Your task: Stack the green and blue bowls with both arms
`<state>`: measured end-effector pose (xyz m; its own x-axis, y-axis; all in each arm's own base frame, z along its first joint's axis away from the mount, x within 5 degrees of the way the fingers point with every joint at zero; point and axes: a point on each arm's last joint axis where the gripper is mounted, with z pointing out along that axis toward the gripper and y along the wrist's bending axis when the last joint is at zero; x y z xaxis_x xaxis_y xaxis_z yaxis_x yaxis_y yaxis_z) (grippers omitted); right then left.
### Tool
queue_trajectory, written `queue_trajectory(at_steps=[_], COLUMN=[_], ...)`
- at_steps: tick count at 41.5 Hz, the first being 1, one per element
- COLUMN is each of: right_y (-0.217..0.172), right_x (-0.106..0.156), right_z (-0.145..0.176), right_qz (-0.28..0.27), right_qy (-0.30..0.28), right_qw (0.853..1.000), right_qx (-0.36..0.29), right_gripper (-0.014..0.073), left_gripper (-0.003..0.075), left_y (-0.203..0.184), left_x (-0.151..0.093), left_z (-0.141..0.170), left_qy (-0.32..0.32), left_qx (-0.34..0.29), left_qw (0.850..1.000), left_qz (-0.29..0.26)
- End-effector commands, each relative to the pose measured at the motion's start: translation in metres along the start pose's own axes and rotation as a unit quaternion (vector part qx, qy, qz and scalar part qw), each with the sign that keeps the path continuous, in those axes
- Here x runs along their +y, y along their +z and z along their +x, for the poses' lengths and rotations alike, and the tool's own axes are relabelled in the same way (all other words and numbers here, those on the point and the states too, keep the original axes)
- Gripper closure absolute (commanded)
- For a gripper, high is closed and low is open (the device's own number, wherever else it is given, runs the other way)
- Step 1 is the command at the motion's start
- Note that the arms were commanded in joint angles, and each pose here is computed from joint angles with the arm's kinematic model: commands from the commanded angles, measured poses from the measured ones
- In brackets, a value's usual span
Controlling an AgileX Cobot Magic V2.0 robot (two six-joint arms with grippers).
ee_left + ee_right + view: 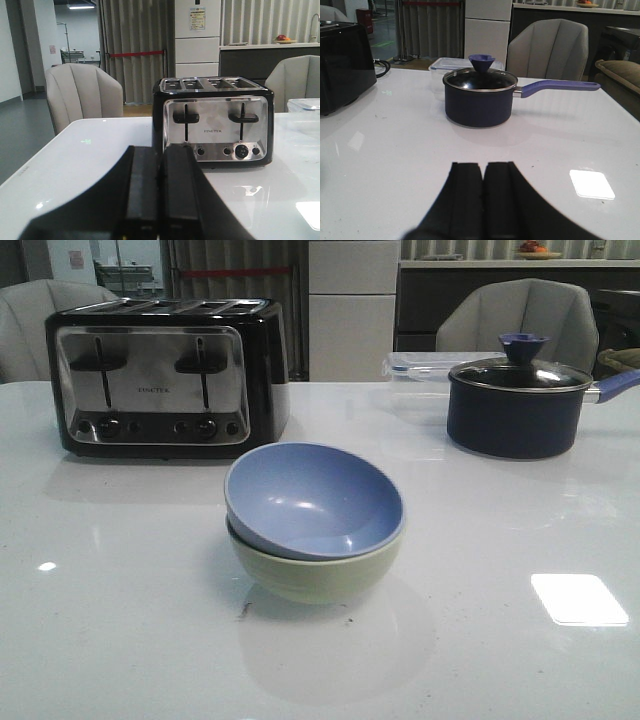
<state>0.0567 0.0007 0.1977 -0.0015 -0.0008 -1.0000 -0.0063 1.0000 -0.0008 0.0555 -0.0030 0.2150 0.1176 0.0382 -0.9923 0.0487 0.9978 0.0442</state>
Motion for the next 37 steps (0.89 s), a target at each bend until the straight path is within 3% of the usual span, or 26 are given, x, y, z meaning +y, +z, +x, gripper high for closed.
queue_trajectory(at_steps=[1,37], right_y=[-0.0016,-0.0026], right_x=[-0.0015,-0.0011], right_z=[-0.013,-0.0141], right_qz=[0.009,0.006], right_qy=[-0.005,0.009], right_qw=[0.998,0.997], right_qx=[-0.068,-0.077], right_gripper=[0.054,0.054], left_gripper=[0.0627,0.0627], left_y=[-0.0019,-0.0019], left_x=[0.001,0.001], left_z=[-0.0067,-0.0067], left_qy=[-0.009,-0.009], left_qx=[-0.048,-0.048], left_qw=[0.999,0.999], left_qz=[-0.006,-0.006])
